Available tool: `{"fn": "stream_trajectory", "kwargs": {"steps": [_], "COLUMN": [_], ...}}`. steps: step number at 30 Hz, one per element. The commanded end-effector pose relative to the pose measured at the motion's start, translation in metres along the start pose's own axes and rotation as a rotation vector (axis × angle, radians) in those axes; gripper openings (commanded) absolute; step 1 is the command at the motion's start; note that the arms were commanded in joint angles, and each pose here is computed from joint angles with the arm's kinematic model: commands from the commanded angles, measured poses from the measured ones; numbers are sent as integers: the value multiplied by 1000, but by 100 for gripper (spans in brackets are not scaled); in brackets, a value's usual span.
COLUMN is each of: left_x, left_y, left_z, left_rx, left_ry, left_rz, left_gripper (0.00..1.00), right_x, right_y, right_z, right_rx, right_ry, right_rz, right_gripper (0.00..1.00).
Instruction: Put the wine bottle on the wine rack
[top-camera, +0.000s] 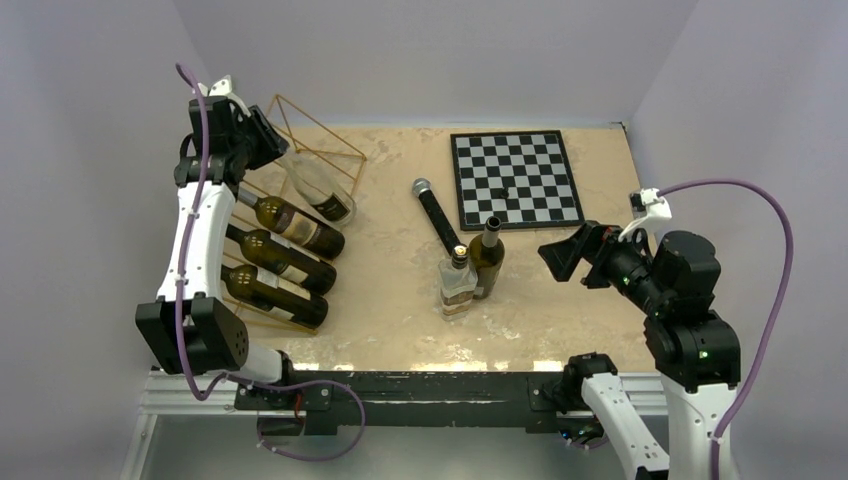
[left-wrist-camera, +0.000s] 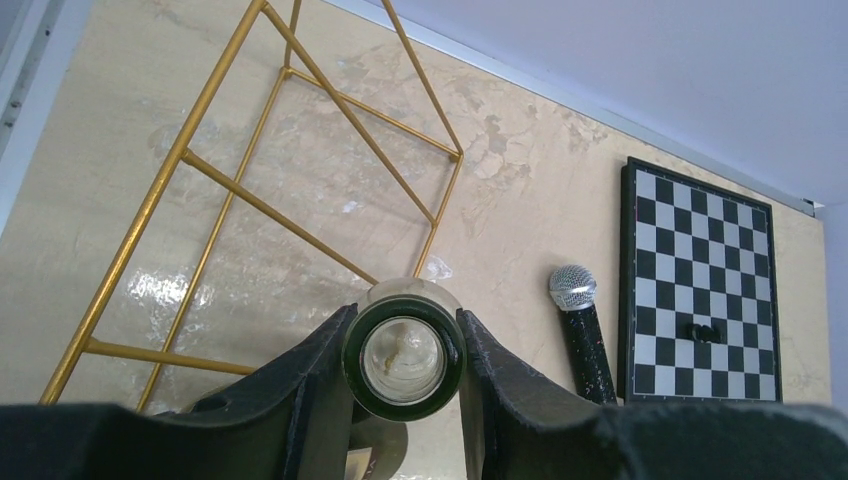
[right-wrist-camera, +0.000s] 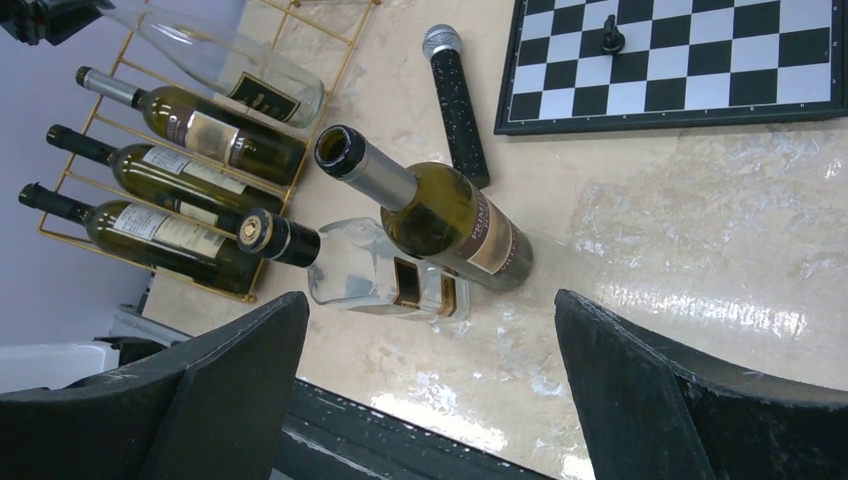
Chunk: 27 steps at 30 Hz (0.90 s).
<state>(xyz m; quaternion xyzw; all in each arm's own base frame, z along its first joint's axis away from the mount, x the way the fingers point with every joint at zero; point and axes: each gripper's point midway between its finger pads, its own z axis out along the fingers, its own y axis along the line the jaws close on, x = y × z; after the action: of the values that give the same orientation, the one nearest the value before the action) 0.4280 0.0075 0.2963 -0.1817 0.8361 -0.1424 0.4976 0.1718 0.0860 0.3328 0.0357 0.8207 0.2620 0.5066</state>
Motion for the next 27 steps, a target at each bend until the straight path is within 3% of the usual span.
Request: {"fn": "stream_trajectory", "kwargs": {"steps": [1, 14, 27], "left_x": [-76, -61, -23], "left_y": [-41, -4, 13], "left_z": [-20, 1, 30], "left_rx": [162, 98, 97], "left_ry": [-240, -218, -89], "left_rz": [6, -34, -149], "left_gripper": [0, 0, 0], "right_x": [-1, 5, 6], "right_y": [0, -2, -3], "right_z": [1, 8, 10], "right_rx": [-6, -15, -12], "right_ry": [-13, 2, 8], "right_rz": [-12, 2, 6], "right_gripper": [99, 99, 99]}}
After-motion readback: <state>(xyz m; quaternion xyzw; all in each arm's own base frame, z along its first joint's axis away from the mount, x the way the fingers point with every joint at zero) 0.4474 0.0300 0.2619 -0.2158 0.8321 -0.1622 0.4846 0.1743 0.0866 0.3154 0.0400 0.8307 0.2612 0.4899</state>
